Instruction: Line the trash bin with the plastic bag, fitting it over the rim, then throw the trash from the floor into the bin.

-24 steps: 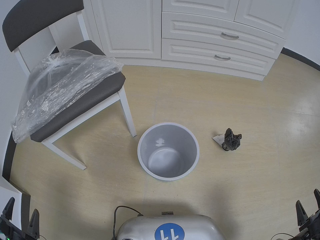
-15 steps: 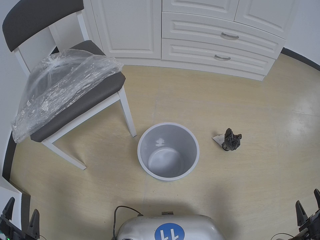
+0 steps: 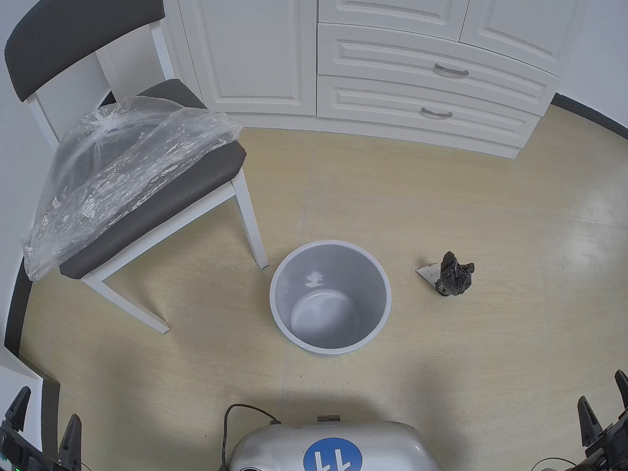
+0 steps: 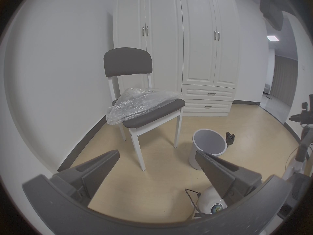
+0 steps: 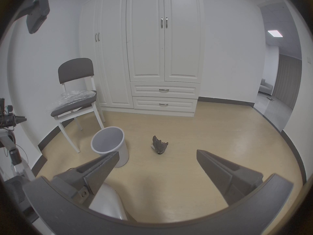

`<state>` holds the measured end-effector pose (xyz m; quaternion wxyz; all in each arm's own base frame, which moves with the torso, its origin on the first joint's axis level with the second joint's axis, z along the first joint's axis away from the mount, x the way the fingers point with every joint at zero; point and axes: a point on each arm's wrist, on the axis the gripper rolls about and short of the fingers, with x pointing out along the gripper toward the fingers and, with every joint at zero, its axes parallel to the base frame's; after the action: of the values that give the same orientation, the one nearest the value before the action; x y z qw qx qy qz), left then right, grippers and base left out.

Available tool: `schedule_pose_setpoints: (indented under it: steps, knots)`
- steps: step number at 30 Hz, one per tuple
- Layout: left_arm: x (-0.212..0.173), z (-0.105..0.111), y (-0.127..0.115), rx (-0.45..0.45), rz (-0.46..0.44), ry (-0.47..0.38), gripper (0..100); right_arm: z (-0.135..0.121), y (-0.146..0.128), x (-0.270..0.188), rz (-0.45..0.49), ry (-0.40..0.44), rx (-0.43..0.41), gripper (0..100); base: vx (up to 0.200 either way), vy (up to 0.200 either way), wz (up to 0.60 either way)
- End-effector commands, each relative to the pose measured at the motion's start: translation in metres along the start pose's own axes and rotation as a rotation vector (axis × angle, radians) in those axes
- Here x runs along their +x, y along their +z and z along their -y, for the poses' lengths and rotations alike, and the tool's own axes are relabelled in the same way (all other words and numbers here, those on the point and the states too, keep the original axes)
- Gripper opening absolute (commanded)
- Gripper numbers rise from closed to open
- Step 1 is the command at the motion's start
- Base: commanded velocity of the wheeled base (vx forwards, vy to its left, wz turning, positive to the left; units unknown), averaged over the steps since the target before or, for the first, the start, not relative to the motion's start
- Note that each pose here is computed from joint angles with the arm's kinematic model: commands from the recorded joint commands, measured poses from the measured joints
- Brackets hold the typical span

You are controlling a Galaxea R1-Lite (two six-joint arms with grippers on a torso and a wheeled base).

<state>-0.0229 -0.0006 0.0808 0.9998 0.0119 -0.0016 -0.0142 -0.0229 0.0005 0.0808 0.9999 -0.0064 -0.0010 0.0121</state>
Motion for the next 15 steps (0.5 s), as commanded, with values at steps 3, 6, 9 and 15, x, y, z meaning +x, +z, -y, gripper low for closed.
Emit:
schedule_pose_setpoints:
  steps: [3,6,9,15]
  knots:
    - [-0.0001,-0.0005,-0.0048,-0.061,0.000,0.029,100,0.0000,-0.0049,-0.0001,0.000,0.000,0.024,100,0.000,0.000,0.00]
    - [0.0000,-0.0005,-0.0049,-0.039,0.002,0.029,100,-0.0001,-0.0051,0.0001,0.000,0.000,0.013,100,0.000,0.000,0.00]
    - [0.0000,0.0004,-0.0042,0.027,0.008,-0.010,100,-0.0001,-0.0043,-0.0001,0.006,0.000,-0.017,100,0.000,0.000,0.00]
    - [0.0000,0.0001,-0.0039,-0.019,0.011,0.004,100,0.0002,-0.0043,-0.0001,0.006,-0.009,0.031,100,0.000,0.000,0.00]
